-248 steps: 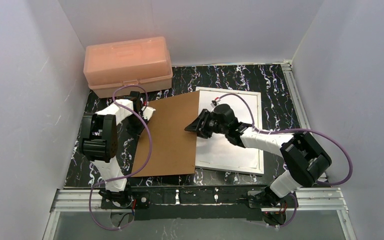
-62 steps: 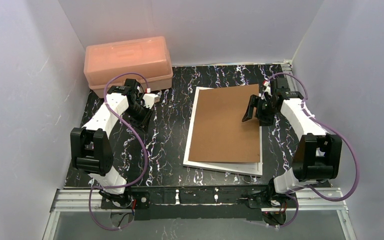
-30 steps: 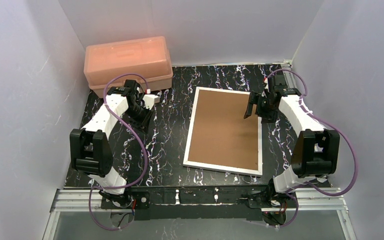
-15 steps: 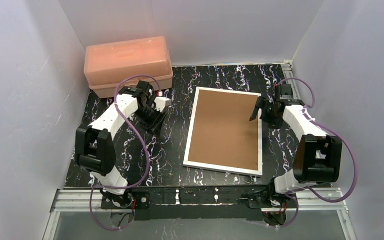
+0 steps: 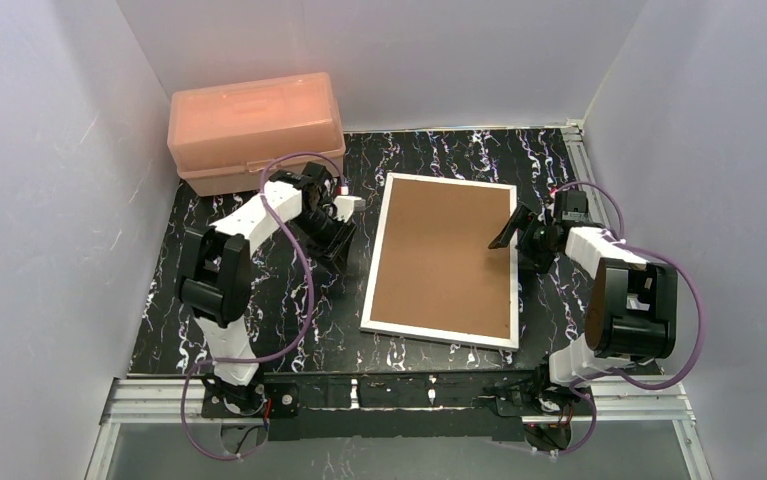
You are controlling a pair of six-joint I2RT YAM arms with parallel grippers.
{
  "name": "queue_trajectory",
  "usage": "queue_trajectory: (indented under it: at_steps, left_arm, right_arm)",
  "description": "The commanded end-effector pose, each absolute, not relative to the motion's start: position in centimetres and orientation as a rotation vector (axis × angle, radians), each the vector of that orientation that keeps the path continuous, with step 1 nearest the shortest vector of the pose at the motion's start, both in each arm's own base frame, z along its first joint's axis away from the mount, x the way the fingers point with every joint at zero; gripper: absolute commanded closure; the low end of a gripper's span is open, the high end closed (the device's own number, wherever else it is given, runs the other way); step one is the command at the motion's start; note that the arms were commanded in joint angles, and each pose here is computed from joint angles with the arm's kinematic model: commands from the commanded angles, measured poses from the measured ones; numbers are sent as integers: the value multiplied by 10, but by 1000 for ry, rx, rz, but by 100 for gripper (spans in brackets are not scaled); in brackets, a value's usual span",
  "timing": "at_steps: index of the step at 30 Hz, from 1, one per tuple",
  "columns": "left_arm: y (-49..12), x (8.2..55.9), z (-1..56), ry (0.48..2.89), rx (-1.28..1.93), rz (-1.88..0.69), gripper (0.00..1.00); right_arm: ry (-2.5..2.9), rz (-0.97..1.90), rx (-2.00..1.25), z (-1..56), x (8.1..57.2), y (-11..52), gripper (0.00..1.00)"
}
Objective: Put the photo into the frame
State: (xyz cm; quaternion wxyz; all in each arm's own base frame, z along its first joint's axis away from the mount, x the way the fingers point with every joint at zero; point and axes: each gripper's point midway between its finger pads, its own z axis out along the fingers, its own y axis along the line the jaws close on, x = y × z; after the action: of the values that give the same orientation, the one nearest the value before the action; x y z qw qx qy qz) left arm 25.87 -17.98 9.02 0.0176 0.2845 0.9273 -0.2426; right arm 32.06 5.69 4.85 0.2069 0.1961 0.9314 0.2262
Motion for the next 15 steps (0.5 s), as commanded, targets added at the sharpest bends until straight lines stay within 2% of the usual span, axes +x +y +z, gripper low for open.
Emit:
queue_trajectory:
  at_steps: [1, 11, 15]
  left_arm:
    - [-198, 268, 98, 2844, 854, -865, 60]
    - [-187, 286, 84, 2846, 812, -764, 60]
    - [-165, 299, 79, 2865, 721, -714, 59]
  right_arm:
    - [2513, 844, 531, 57, 329, 82, 1]
    - [2582, 899, 401, 50, 312, 141, 1]
    - [2593, 860, 373, 50, 308, 143, 1]
